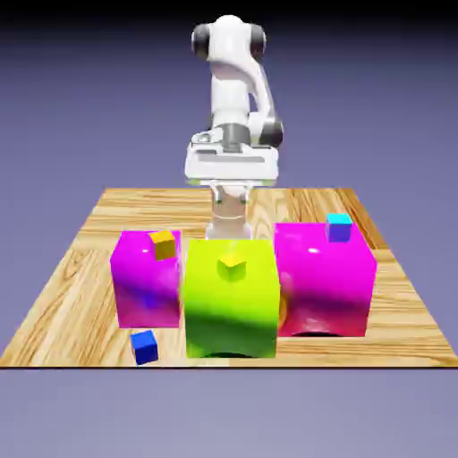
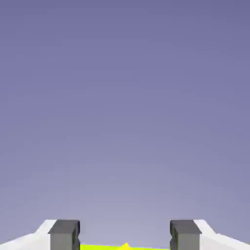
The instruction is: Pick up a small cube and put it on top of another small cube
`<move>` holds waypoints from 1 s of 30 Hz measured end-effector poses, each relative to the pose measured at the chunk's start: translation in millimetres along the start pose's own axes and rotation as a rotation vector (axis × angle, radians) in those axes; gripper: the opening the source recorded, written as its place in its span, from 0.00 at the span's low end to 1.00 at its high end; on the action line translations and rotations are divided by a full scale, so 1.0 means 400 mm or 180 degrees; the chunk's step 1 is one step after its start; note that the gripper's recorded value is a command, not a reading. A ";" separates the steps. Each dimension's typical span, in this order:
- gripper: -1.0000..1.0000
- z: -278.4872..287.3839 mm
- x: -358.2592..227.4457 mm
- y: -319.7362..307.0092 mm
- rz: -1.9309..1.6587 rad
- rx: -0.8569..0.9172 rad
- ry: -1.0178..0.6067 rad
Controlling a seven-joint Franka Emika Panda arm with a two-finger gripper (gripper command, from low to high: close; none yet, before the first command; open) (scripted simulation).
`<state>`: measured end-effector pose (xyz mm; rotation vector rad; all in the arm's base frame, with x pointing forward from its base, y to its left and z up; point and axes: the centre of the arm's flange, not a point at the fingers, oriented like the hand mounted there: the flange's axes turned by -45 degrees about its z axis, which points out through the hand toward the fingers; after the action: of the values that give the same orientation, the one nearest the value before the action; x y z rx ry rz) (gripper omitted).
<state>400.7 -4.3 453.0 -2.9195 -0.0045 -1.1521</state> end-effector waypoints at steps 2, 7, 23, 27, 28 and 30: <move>0.50 0.049 0.016 0.039 0.0272 -0.0022 -0.0237; 0.50 0.176 0.036 0.142 0.0947 -0.0098 -0.0815; 0.50 0.564 -0.079 0.485 0.2988 -0.0484 -0.2481; 0.50 0.647 -0.141 0.563 0.3446 -0.0604 -0.2853; 0.50 0.667 -0.159 0.582 0.3556 -0.0635 -0.2944; 0.50 0.705 -0.195 0.618 0.3770 -0.0698 -0.3123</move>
<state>537.5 -250.4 193.2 -2.4378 1.5676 0.4441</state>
